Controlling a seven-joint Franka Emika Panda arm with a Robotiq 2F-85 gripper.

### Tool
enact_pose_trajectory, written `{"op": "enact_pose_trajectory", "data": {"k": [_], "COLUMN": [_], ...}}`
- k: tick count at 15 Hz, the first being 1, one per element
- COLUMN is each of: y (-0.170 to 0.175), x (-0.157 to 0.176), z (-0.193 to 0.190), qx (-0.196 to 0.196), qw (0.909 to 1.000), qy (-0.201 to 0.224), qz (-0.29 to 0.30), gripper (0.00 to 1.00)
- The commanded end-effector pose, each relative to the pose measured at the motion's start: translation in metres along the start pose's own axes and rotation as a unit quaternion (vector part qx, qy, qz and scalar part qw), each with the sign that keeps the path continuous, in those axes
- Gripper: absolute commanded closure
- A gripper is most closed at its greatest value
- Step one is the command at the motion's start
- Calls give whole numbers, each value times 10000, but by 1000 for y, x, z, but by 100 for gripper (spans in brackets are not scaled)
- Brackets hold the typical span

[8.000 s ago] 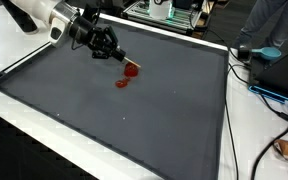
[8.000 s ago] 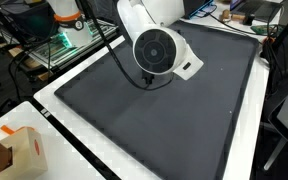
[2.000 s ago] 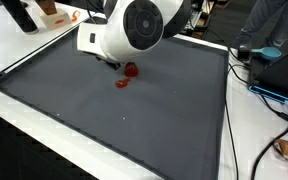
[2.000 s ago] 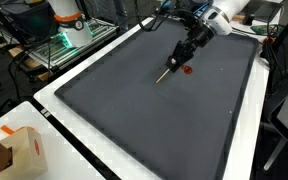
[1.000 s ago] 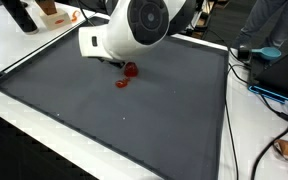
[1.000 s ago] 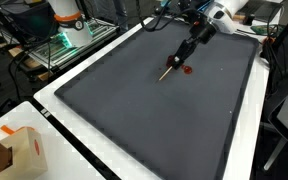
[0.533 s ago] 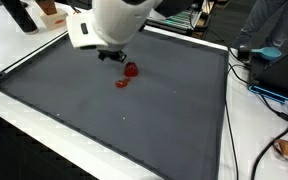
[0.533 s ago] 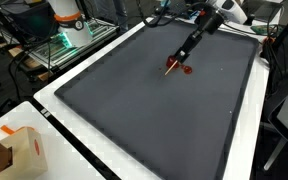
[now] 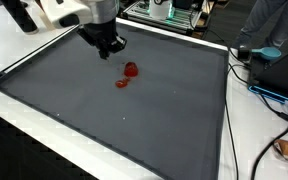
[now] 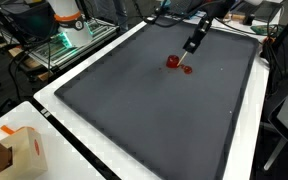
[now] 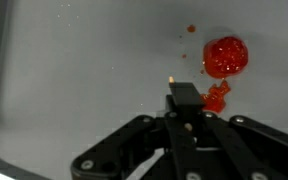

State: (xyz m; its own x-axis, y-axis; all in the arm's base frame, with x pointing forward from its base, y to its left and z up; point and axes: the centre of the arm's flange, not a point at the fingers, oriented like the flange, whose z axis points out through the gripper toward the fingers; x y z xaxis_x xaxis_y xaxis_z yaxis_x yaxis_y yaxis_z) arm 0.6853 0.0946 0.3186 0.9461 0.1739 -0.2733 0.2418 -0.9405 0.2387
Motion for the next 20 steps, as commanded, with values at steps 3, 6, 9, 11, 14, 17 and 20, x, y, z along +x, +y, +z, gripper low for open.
{"op": "enact_pose_trajectory", "data": {"k": [3,6,9,11,14,17,20], "y": [20,25,28,29,30,31,32], "x": [-34,-44,-52,-56,-62,-68,-52], "z": [-4,-8,-12,-14,-16,-18,-25], "qx": [866,1109,1284,1357,1416,1417,1266], "qw": [9945,9905,9860,9836,9809,9787,9814], "qy": [260,353,449,502,593,720,664], "qz": [-521,-735,-968,-1075,-1196,-1301,-1283], "gripper": [97,97,97,97,97,97,87]}}
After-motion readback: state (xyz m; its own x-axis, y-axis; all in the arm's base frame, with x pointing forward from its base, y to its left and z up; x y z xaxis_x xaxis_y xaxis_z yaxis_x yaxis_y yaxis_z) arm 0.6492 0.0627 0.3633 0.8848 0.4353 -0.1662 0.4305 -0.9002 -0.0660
